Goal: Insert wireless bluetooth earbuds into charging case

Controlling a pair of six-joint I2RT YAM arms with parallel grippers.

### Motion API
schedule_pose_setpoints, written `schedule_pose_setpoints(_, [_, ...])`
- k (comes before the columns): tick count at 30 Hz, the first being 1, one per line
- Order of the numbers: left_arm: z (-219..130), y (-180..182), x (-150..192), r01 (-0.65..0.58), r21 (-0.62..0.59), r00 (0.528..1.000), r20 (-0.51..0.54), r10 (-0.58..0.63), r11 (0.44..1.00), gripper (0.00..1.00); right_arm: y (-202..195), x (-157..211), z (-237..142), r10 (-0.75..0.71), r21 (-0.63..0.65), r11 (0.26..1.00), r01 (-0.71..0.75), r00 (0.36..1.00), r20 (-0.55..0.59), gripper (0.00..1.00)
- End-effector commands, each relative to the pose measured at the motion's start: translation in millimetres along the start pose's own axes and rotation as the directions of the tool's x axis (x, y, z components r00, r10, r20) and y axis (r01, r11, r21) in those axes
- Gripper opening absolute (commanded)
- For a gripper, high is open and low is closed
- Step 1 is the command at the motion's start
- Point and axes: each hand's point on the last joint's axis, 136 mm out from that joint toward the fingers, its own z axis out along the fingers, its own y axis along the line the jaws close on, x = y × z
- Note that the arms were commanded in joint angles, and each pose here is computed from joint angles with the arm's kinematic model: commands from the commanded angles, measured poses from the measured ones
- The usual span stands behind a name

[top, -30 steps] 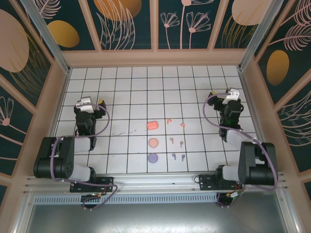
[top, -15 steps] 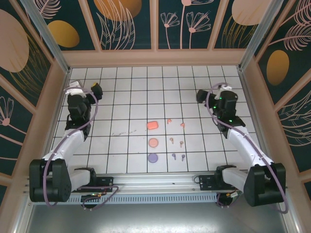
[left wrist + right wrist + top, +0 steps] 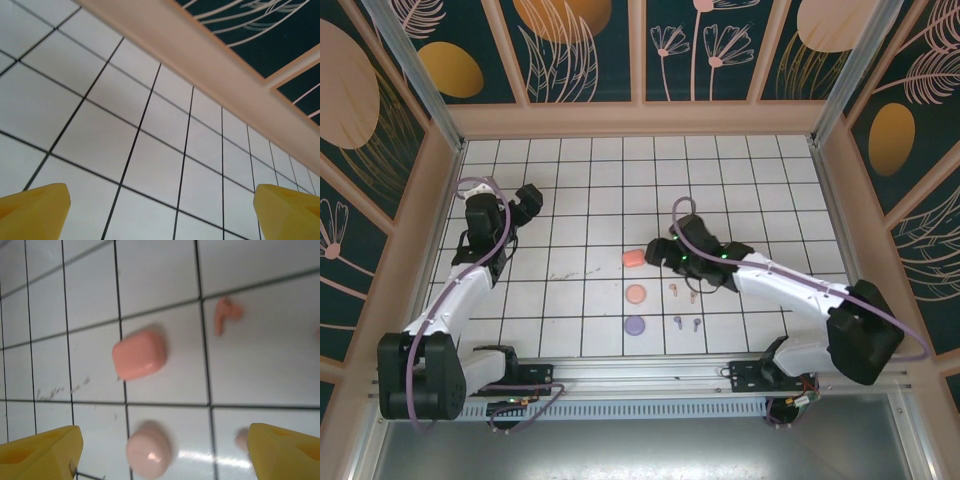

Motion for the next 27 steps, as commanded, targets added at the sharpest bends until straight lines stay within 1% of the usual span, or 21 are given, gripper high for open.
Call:
schedule_pose_setpoints(1, [3.6,-6.3,8.0,0.02,0.0,0.997,-0.069,-0.02,1.0,0.94,9.0,13.4,-1.2,0.15,0.067,0.986,-0.15,0.989,-0.004,0.86])
schedule_pose_setpoints(6, [11.0,-1.1,17.2,0.028,-0.027,0.993,-0.111,-0.031,0.999,0.94,20.7,41.4,2.0,0.255,0.106,0.963,-0.249,0.965,-0.052,0.84])
schedule_pose_setpoints(8, [13.3,-2.2,18.5,0.034,-0.028,0.992,-0.117,-0.037,0.999,0.95,24.1,51.3,3.7,0.289,0.126,0.952,-0.278,0.954,-0.082,0.81])
schedule_pose_setpoints(10, [14.6,-2.3,19.7,0.039,-0.035,0.992,-0.119,-0.043,0.999,0.95,25.5,54.5,3.9,0.311,0.151,0.943,-0.297,0.947,-0.08,0.8])
schedule_pose_setpoints(12, [15.7,-2.8,21.9,0.042,-0.036,0.992,-0.12,-0.046,0.998,0.95,29.9,49.1,4.8,0.295,0.159,0.946,-0.282,0.953,-0.07,0.79])
schedule_pose_setpoints(14, [17.2,-4.7,24.2,0.041,-0.033,0.992,-0.122,-0.045,0.999,0.95,34.6,33.6,7.7,0.241,0.171,0.958,-0.23,0.969,-0.05,0.79])
schedule_pose_setpoints(17, [19.5,-6.7,25.9,0.042,-0.029,0.992,-0.12,-0.045,0.999,0.95,43.2,7.8,15.2,0.089,0.196,0.977,-0.08,0.995,-0.037,0.79])
schedule_pose_setpoints(19, [21.0,-9.5,26.5,0.044,-0.018,0.991,-0.123,-0.046,0.999,0.95,44.6,-9.1,20.4,-0.008,0.234,0.972,0.015,1.0,-0.03,0.8])
schedule_pose_setpoints(23, [23.7,-17.4,27.7,0.063,0.022,0.989,-0.136,-0.059,0.998,0.95,43.8,-33.8,37.4,-0.16,0.266,0.948,0.174,0.984,-0.074,0.81])
schedule_pose_setpoints(27, [23.2,-23.6,26.2,0.08,0.049,0.988,-0.139,-0.072,0.996,0.97,38.9,-46.5,54.8,-0.258,0.278,0.917,0.286,0.957,-0.134,0.81])
